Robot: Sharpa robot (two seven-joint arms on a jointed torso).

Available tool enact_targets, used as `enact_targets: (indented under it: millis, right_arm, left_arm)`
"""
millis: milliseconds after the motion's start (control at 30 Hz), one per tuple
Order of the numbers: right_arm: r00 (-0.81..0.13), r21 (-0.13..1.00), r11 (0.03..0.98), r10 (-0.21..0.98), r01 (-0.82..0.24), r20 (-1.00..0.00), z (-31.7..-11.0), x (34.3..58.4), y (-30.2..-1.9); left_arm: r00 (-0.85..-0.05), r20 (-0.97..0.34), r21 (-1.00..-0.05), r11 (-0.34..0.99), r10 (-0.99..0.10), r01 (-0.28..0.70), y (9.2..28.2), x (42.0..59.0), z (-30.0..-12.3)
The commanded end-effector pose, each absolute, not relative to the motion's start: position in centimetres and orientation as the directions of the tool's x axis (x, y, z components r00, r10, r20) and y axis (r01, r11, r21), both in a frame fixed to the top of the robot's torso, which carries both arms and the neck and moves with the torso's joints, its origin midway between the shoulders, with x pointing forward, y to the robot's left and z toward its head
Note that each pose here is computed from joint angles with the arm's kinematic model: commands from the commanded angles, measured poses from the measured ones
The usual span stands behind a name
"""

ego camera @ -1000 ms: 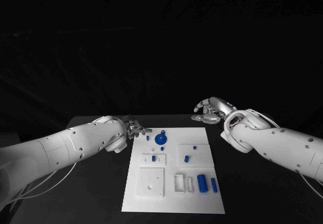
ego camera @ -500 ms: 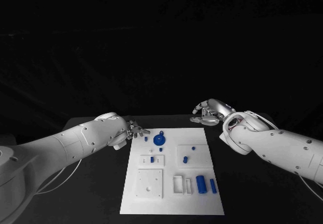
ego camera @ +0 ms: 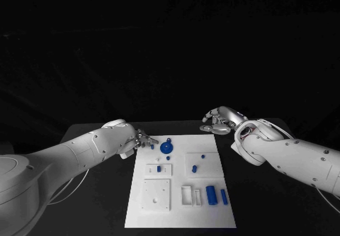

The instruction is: Assemble the parts on the task board

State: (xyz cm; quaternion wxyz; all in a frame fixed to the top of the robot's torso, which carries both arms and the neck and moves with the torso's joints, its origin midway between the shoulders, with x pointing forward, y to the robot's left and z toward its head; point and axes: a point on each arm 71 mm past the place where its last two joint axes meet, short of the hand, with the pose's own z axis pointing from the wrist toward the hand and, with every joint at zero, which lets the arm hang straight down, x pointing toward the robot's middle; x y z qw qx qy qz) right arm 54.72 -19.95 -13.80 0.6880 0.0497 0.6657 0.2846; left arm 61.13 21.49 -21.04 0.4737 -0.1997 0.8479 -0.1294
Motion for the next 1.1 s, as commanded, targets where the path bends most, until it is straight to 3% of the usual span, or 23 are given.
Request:
enact_targets:
  millis: [33,1100]
  right_arm:
    - [-0.051,0.446,0.830,0.457,-0.336,-0.888,-13.73,54.63,-19.83]
    - [-0.050,0.447,0.829,0.458,-0.335,-0.888,-13.65,54.61,-19.84]
  left_arm:
    - [-0.493,-0.745,-0.402,0.892,-0.449,-0.207,21.35,61.11,-21.33]
    - [-0.483,-0.731,-0.427,0.875,-0.482,-0.227,22.04,61.34,-21.78]
